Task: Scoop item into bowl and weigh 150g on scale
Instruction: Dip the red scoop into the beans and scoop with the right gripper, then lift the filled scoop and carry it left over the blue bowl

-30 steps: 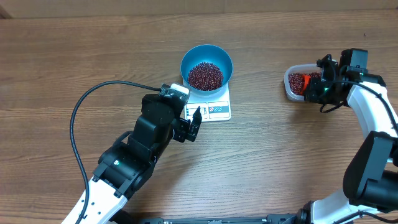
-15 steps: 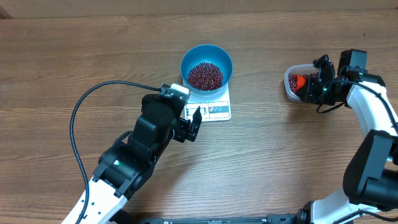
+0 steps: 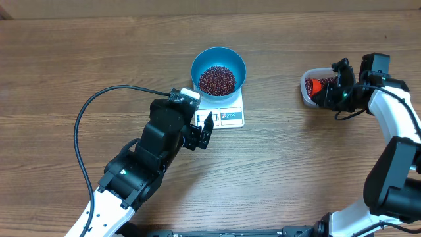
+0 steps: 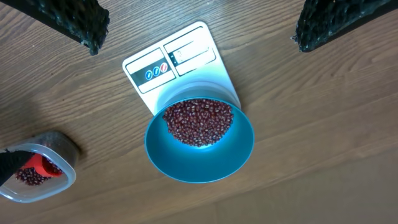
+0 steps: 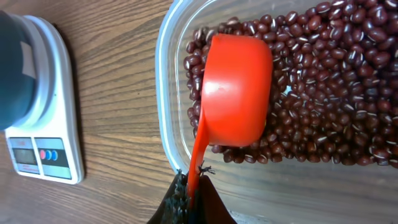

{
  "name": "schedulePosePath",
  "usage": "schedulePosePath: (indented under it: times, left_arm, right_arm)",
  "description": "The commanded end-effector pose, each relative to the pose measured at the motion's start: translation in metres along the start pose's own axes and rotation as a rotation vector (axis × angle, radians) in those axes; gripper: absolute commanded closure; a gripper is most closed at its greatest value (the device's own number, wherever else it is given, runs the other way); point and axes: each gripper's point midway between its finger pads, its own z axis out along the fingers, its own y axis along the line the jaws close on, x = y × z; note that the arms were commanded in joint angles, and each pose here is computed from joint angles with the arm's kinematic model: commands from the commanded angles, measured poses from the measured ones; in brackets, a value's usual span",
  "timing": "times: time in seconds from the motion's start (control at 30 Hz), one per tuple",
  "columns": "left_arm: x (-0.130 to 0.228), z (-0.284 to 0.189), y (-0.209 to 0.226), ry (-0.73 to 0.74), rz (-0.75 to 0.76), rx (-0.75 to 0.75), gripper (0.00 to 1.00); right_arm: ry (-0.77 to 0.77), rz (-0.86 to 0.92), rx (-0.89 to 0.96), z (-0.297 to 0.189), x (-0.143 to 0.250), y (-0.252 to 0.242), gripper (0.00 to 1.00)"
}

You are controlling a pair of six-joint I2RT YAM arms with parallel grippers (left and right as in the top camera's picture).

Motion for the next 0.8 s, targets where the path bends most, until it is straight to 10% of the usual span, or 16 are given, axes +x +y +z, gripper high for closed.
schedulePosePath:
  times: [0.0, 0.77]
  left_arm:
    - [-0.007, -0.006, 0.003, -0.027, 0.022, -0.011, 0.00]
    - [-0.007, -0.006, 0.003, -0.027, 0.022, -0.011, 0.00]
  right_arm:
    - [-0.005, 0.022, -0.116, -0.002, 0.002, 0.011, 0.96]
    - [-0.150, 0.195, -0.286, -0.044, -0.009, -0.026, 0.97]
